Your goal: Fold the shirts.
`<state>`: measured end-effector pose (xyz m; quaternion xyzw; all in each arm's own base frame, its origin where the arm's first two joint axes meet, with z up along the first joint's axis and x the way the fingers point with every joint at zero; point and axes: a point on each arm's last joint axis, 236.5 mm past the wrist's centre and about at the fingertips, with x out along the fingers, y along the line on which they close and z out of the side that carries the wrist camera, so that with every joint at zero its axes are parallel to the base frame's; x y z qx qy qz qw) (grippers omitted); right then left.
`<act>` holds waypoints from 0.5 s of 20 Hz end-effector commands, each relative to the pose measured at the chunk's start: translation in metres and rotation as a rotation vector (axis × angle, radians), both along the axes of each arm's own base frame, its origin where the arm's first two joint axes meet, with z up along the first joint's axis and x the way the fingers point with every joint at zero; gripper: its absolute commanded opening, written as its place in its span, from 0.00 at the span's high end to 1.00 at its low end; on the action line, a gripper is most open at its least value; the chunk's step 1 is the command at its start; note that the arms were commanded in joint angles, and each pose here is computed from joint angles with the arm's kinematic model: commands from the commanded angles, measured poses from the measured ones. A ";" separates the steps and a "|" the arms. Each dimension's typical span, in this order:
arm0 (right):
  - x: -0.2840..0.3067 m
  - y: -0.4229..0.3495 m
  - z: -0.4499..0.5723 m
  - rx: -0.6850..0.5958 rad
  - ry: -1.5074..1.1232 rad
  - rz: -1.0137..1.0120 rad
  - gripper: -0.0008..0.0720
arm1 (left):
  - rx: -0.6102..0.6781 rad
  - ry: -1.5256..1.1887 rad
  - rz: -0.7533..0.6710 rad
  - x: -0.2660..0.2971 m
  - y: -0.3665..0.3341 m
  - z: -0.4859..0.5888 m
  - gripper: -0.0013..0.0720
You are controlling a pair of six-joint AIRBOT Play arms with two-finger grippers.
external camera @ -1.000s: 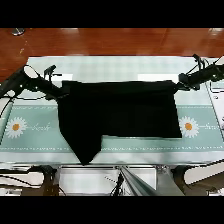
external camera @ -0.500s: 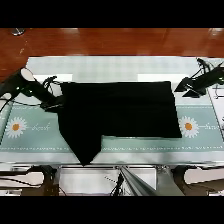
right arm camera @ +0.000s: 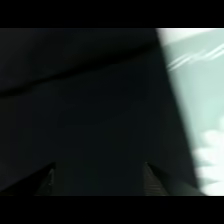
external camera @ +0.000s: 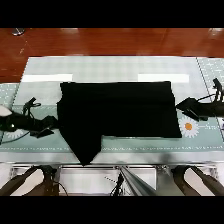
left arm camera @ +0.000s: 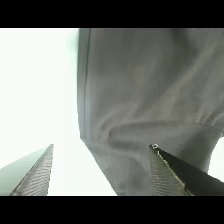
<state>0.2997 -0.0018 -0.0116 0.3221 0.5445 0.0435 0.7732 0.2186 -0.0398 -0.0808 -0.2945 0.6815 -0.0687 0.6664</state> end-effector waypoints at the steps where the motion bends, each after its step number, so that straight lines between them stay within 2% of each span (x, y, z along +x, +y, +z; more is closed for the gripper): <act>1: -0.008 0.021 0.004 0.079 -0.067 -0.031 0.12 | -0.067 -0.021 0.065 -0.021 -0.016 -0.007 0.02; 3: -0.008 0.022 0.004 0.081 -0.065 -0.029 0.12 | -0.074 0.011 0.041 -0.033 -0.026 -0.017 0.02; 7: -0.011 0.024 0.004 0.090 -0.053 -0.020 0.12 | -0.144 -0.027 0.025 -0.024 -0.058 -0.010 0.02; 10: -0.001 0.012 0.004 0.079 -0.068 -0.105 0.12 | -0.151 -0.048 -0.025 -0.022 -0.075 -0.009 0.02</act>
